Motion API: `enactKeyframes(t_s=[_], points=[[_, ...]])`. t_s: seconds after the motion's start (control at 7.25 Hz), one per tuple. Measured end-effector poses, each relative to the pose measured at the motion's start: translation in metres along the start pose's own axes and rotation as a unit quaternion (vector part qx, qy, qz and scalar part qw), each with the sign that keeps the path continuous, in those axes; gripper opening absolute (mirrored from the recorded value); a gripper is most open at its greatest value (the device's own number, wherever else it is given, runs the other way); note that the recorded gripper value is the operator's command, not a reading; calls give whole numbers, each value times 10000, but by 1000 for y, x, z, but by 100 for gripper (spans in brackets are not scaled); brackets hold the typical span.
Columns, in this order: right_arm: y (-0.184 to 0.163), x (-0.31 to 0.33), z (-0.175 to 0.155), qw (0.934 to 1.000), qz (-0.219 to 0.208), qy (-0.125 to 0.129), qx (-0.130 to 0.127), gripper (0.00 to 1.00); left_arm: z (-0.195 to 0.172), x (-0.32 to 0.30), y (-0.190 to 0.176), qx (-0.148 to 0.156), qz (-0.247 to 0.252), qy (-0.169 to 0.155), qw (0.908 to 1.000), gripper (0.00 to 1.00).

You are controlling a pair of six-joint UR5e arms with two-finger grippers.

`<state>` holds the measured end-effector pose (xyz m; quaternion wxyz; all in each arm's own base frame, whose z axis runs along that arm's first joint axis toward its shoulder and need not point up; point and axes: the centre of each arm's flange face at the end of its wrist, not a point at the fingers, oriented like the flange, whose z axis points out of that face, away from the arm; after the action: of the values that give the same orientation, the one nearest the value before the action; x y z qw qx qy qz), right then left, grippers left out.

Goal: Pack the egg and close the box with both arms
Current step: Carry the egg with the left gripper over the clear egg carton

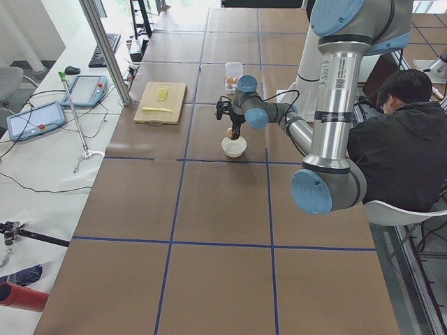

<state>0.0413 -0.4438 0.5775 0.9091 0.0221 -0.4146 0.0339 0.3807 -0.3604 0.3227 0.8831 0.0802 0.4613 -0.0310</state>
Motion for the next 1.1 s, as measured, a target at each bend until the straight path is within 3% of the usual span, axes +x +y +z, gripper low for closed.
enactKeyframes(t_s=[0.14,0.55,0.83,1.1], points=[[0,0,0,10000,1,0,-3,100,-6,34,-8,58,-33,281,9996,0],[-2,0,0,10000,32,31,9,100,14,157,-31,-12,-911,1024,9906,0],[-7,-7,-4,10000,-5,18,65,100,44,211,-13,-279,-1348,1451,9798,0],[-9,-12,-9,9999,-45,-19,102,100,64,269,5,-506,-1656,1673,9706,0]])
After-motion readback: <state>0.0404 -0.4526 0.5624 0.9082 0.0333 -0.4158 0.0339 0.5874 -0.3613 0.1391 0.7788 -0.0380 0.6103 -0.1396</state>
